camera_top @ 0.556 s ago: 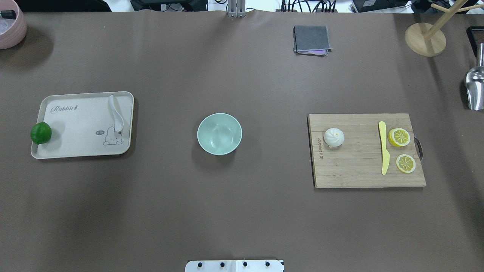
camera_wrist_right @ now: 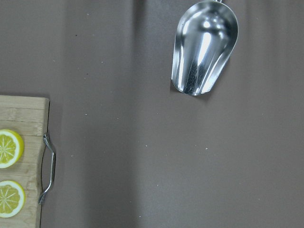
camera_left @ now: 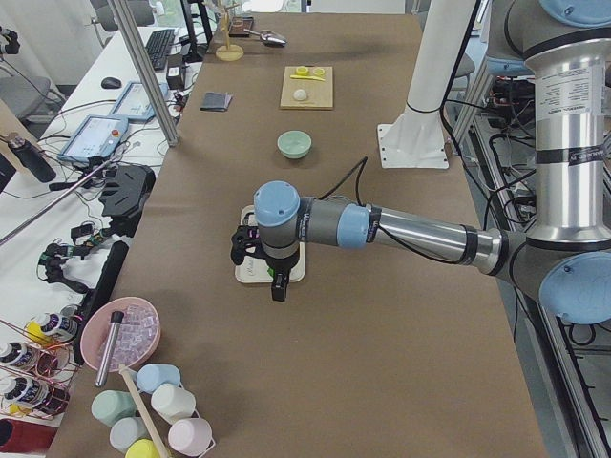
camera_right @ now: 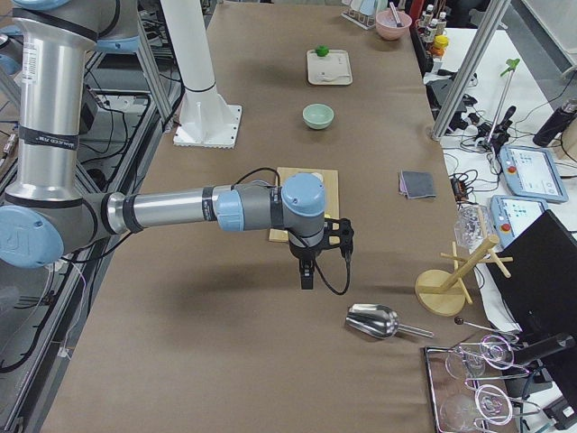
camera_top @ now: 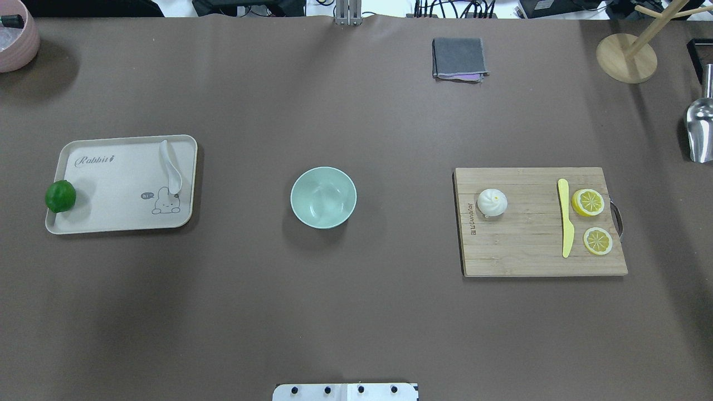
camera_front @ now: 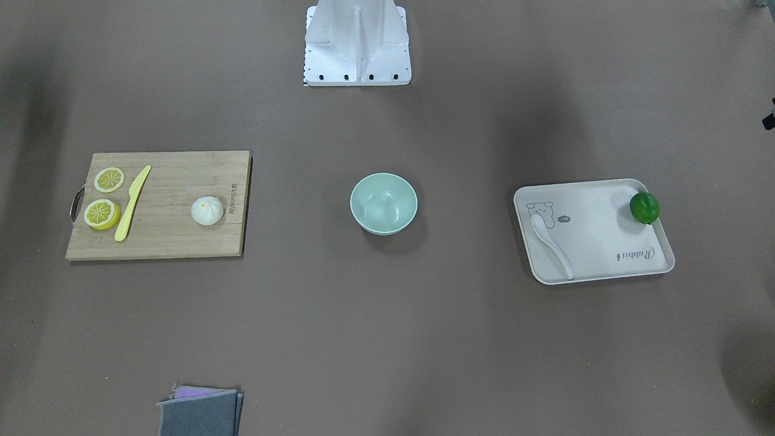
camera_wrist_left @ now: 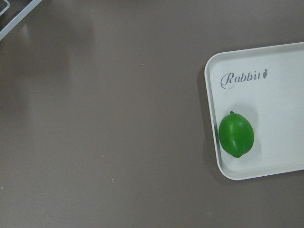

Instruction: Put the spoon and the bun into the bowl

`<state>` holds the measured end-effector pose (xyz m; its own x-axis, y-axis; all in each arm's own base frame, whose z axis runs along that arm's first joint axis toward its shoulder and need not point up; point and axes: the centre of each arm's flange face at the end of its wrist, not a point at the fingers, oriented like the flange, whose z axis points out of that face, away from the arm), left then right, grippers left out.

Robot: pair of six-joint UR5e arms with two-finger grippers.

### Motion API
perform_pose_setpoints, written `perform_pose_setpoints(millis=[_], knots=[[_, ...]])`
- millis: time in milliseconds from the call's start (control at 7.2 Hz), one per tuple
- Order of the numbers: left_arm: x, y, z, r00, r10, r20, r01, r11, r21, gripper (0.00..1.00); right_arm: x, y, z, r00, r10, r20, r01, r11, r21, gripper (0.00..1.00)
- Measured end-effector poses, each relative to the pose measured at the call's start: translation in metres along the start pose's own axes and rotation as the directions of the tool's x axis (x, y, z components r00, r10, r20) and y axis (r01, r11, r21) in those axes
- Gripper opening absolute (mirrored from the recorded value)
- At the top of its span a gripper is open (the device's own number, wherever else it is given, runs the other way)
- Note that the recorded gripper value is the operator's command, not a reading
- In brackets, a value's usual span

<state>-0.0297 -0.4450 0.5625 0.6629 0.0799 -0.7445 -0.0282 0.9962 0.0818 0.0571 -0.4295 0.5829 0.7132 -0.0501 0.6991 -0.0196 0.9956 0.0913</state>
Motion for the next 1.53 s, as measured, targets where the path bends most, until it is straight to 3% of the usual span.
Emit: perform_pose_setpoints(millis=[694, 1250, 1528], knots=[[0.004, -0.002, -0.002, 1.000, 0.011, -0.013, -0.011, 1.000, 0.009, 0.98, -0.006, 0.000, 0.003, 0.999, -0.017, 0.030, 0.017, 1.000, -0.006, 1.00], [0.013, -0.002, 0.002, 0.991, 0.120, -0.053, -0.115, 0.989, 0.094, 0.98, -0.028, -0.002, -0.001, 0.996, -0.065, 0.068, 0.064, 0.998, 0.010, 1.00], [0.022, -0.005, 0.005, 0.990, 0.106, -0.091, -0.095, 0.989, 0.115, 0.97, -0.039, -0.006, -0.002, 0.989, -0.117, 0.086, 0.114, 0.993, 0.041, 1.00]])
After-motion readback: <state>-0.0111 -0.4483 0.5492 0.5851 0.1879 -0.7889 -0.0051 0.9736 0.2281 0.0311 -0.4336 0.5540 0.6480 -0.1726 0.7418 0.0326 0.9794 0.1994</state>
